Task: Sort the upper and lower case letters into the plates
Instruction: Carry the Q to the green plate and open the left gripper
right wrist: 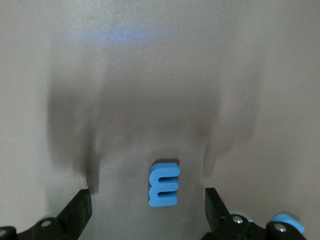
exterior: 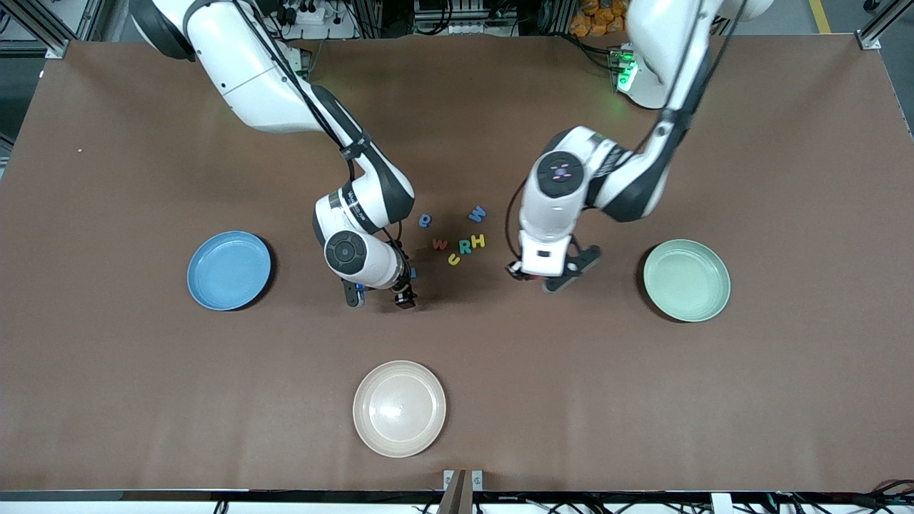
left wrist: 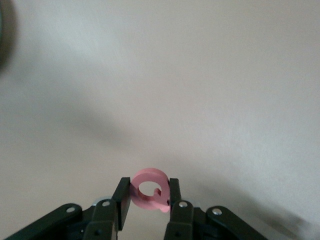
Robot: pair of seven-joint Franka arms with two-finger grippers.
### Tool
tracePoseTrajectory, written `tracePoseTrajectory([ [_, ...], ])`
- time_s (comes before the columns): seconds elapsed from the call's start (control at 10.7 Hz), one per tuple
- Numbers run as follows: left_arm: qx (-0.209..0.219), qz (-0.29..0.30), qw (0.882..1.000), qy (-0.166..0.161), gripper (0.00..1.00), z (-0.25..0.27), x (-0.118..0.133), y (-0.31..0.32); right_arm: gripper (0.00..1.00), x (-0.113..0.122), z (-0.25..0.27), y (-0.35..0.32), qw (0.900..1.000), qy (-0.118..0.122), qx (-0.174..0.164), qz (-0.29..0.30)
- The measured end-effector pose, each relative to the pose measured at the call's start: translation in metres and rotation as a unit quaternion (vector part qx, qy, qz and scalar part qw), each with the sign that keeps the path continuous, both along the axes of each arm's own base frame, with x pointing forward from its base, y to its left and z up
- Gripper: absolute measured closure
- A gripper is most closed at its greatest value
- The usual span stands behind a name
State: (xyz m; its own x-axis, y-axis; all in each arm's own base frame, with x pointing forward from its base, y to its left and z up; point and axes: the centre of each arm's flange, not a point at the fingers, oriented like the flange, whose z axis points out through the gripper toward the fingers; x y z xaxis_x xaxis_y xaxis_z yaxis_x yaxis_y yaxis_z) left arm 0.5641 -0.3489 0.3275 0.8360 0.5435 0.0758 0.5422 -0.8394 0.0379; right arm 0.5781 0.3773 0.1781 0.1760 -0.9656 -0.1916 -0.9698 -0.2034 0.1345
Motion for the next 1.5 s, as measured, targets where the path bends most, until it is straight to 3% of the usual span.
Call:
tracePoseTrajectory([
  [0.19,0.016,-0.048,0.999,0.016,0.65,0.023,0.024,0.062,0.00,-0.002,-0.001,0.002,1.000,0.001,-0.001,-0.002],
  [0.47,0.033,-0.128,0.990,0.057,0.65,0.014,0.057,0.181,0.00,-0.008,-0.006,0.004,1.000,0.007,-0.005,-0.004],
  [0.75,0.027,-0.172,0.979,0.103,0.65,-0.027,0.063,0.290,0.00,-0.008,-0.008,0.005,1.000,0.007,-0.006,-0.014],
  [1.12,0.017,-0.174,0.971,0.165,0.65,-0.109,0.053,0.316,0.00,-0.010,-0.011,0.005,1.000,-0.003,-0.004,-0.016],
  [1.31,0.013,-0.181,0.968,0.172,0.64,-0.118,0.052,0.324,0.08,-0.009,-0.011,0.006,1.000,-0.007,-0.003,-0.017],
  [1.5,0.011,-0.194,0.967,0.165,0.42,-0.112,0.057,0.334,0.13,-0.009,-0.010,0.006,1.000,-0.009,-0.003,-0.015],
])
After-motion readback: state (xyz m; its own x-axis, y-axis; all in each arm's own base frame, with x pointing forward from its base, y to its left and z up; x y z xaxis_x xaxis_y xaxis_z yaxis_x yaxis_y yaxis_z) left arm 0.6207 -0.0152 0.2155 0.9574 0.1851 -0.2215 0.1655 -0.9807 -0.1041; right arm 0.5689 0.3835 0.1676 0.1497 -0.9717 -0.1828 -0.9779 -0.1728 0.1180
